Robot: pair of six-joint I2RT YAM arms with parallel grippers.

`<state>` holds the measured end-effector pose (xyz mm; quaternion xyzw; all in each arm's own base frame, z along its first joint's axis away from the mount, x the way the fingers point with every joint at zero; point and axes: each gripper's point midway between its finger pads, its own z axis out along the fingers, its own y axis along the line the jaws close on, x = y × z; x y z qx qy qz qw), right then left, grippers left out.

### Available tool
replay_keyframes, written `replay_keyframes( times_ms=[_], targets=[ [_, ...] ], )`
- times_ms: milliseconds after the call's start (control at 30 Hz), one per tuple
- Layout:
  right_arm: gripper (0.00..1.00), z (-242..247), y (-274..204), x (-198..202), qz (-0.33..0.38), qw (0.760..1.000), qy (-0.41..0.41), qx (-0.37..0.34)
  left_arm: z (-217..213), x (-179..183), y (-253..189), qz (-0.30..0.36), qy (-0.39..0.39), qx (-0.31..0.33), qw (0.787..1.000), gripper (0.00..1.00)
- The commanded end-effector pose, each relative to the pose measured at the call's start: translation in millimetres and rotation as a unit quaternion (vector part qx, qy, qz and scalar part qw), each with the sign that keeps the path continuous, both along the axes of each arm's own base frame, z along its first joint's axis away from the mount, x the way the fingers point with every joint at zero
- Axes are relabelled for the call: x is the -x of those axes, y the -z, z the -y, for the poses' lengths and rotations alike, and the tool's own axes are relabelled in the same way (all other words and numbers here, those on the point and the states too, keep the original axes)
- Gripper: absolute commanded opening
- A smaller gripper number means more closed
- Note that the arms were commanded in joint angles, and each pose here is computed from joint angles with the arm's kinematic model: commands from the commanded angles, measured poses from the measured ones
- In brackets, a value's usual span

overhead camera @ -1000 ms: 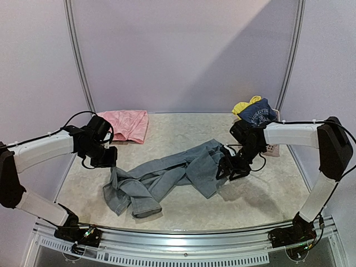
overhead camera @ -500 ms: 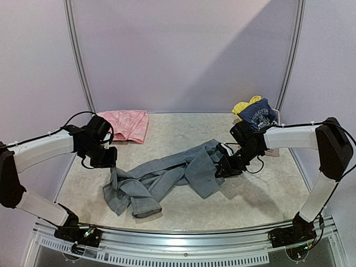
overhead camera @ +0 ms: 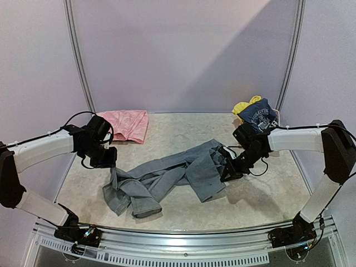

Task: Fold and stack the mixed laundry pile
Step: Adjust the crumpled shirt at the center of the board.

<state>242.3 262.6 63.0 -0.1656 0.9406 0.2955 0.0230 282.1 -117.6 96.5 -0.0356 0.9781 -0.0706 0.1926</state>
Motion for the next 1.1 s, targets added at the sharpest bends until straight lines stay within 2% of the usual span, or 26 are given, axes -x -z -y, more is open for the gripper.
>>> replay_keyframes(
  times_ms=[0, 133, 200, 533, 700, 1067],
  targets=[
    [0.0, -11.8, -29.0, -0.6, 0.014, 0.999, -0.001, -0.049, -3.2, -4.4, -14.3, 0.016, -0.006, 0.003, 1.0, 0.0],
    [0.0, -23.1, -61.9, -0.6, 0.015, 0.996, -0.008, -0.09, -2.5, -2.8, -22.7, 0.027, -0.005, 0.011, 1.0, 0.0],
    [0.0, -29.7, -93.1, -2.0, 0.027, 0.992, -0.011, -0.12, -1.3, -2.5, -30.8, 0.039, -0.004, 0.02, 0.999, 0.0],
    [0.0, -41.2, -279.4, -12.3, 0.144, 0.956, -0.014, -0.255, 1.6, -1.4, -98.6, 0.134, 0.012, 0.062, 0.989, 0.0],
    [0.0, -33.0, -376.2, -18.8, 0.22, 0.92, 0.001, -0.325, 4.8, -4.0, -142.9, 0.189, 0.025, 0.082, 0.978, 0.0],
    [0.0, 11.0, -527.7, 6.6, 0.365, 0.83, 0.012, -0.421, 18.0, -7.9, -235.9, 0.282, 0.064, 0.126, 0.949, 0.0]
  ],
)
